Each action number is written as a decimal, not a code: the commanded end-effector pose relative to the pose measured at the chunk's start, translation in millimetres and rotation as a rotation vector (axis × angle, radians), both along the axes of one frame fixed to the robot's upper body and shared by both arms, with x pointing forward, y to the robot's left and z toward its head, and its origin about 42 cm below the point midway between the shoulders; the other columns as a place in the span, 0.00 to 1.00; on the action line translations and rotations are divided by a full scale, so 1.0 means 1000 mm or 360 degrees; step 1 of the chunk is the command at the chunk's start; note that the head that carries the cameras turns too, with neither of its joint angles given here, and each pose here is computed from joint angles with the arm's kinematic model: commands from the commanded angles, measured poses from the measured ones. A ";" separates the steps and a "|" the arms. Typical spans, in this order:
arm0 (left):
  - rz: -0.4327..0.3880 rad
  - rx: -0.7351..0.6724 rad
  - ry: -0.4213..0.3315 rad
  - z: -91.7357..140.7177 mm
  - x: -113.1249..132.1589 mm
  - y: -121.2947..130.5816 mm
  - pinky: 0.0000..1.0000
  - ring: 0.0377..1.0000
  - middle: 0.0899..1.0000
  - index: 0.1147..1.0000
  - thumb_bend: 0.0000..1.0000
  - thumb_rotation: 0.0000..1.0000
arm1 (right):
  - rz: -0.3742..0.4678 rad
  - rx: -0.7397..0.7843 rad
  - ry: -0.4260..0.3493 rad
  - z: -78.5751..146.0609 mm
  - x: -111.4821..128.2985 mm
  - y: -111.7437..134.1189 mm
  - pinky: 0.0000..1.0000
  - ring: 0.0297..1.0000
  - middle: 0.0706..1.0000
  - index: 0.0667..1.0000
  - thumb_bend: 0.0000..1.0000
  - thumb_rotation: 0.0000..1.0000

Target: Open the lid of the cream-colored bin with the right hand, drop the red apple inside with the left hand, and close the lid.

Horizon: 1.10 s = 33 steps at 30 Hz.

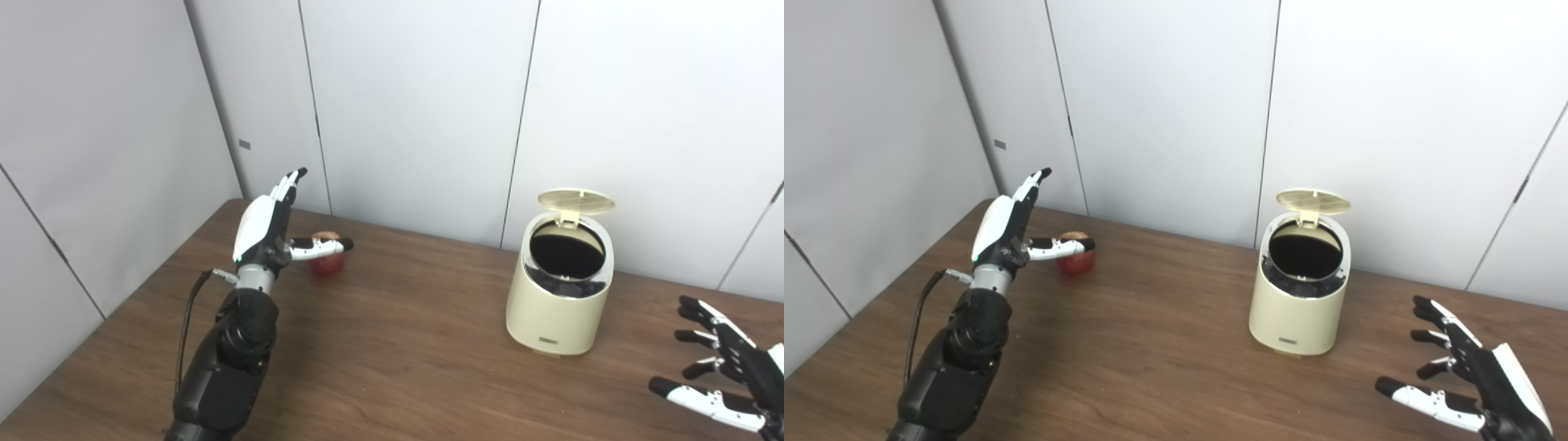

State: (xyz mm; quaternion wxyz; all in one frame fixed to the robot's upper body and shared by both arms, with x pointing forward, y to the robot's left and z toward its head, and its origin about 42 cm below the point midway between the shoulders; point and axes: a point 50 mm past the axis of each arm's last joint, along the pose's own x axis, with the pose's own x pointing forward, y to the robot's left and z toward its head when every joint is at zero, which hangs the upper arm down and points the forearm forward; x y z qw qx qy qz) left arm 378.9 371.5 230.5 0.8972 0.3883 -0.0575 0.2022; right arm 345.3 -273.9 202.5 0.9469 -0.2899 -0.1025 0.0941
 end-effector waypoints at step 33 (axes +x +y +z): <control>0.0088 -0.0100 -0.0043 -0.039 0.034 0.013 0.60 0.78 0.82 0.88 0.98 0.21 | 0.0011 -0.0057 -0.0077 0.023 -0.008 -0.014 0.46 0.77 0.88 0.87 0.89 0.45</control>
